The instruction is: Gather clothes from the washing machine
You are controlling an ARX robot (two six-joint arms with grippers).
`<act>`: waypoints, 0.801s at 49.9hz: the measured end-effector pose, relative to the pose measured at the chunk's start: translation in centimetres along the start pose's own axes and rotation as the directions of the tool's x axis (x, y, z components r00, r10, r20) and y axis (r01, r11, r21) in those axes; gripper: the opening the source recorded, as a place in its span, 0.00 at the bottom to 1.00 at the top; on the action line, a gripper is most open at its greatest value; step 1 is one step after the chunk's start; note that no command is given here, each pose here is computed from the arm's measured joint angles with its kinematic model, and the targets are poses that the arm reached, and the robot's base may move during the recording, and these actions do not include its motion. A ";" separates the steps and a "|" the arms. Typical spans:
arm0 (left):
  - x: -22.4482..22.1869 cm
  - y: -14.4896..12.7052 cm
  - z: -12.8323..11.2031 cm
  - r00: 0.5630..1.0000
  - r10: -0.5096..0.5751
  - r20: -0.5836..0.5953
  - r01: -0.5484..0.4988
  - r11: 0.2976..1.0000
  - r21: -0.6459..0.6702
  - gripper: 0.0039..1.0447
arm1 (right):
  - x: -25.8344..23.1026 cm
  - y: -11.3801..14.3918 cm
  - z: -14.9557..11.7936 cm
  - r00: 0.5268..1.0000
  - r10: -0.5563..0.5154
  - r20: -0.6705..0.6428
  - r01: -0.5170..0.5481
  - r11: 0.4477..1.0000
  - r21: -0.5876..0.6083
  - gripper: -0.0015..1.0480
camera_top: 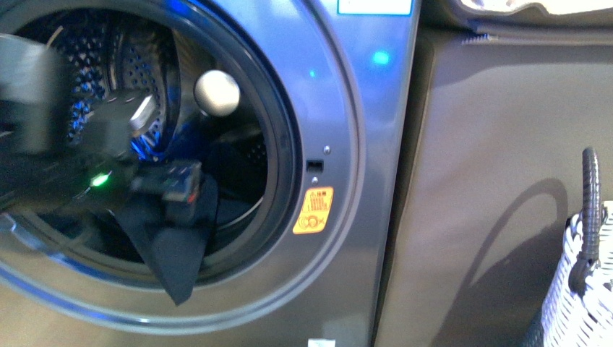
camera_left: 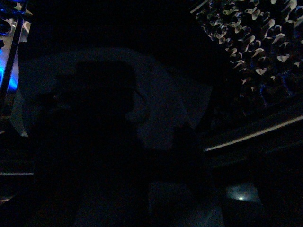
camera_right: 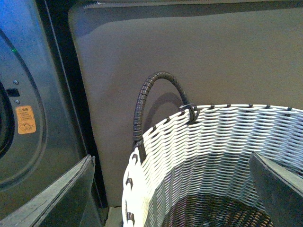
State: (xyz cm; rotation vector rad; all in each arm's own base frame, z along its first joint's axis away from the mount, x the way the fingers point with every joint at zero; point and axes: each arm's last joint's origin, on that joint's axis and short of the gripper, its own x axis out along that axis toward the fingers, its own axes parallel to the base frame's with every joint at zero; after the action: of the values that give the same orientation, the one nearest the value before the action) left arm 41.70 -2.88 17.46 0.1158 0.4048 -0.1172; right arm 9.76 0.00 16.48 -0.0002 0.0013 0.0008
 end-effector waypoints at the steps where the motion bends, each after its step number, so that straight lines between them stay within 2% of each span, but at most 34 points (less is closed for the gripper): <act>1: 0.3 0.0 0.1 1.000 0.002 -0.002 -0.002 1.000 0.000 0.94 | 0.0 0.0 0.0 1.000 0.000 0.000 0.000 1.000 0.000 0.93; 15: 3.2 0.6 1.4 1.000 0.011 -0.017 -0.011 1.000 -0.004 0.94 | 0.0 0.0 0.0 1.000 0.000 0.000 0.000 1.000 0.000 0.93; 32: 6.4 1.0 1.4 0.998 -0.001 -0.070 -0.001 1.000 -0.031 0.94 | 0.0 0.0 0.0 1.000 0.000 0.000 0.000 1.000 0.000 0.93; 40: 7.5 1.4 2.1 0.998 0.015 -0.059 -0.017 0.999 -0.032 0.94 | 0.0 0.0 0.0 1.000 0.000 0.000 0.000 1.000 0.000 0.93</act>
State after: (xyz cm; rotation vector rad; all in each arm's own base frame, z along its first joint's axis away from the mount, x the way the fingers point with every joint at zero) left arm 49.52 -2.48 16.50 0.0905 0.4638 -0.0917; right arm 9.76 0.00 16.48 -0.0002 0.0013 0.0008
